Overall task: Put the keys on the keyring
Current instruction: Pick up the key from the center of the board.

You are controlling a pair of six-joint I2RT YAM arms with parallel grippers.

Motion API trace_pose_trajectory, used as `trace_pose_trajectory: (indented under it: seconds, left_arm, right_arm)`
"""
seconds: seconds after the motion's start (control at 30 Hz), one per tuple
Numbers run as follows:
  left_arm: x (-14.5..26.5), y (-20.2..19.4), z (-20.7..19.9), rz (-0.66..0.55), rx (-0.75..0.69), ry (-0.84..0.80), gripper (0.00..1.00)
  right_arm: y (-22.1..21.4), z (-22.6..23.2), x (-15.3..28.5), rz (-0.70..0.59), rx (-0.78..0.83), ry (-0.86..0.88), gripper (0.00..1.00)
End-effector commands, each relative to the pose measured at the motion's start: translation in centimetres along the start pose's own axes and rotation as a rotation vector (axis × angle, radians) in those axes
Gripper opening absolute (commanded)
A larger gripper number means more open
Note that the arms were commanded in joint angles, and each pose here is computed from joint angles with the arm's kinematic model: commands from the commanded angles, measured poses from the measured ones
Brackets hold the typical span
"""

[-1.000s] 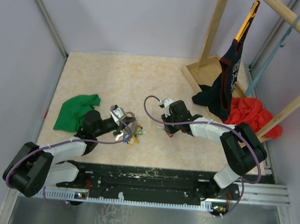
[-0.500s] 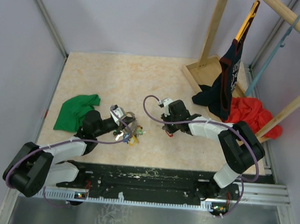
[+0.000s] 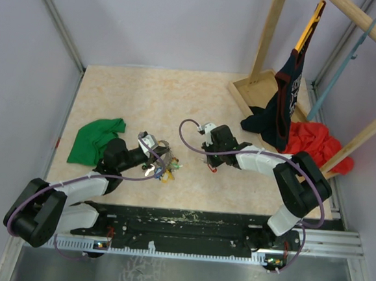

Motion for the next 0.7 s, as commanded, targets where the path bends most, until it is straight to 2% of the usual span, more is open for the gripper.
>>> trace_pose_trajectory:
  seconds: [0.0,0.67]
  left_arm:
    - [-0.2,1.4,0.1,-0.054,-0.022,-0.005,0.0]
    - [-0.2,1.4,0.1,-0.054,-0.021,-0.006,0.0]
  right_arm:
    - [2.1,0.1,0.7,-0.066,0.021,-0.008,0.09]
    - [2.4,0.2,1.9,-0.081,0.031,-0.056,0.16]
Point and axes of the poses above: each gripper's point midway between its finger pads, its own x axis back along the fingers, its own z axis along the line the jaws close on, y = z × x, the point moved 10 cm from there along x, back along the fingers, and after that the axes turned 8 degrees about x, right-handed, at the moved point
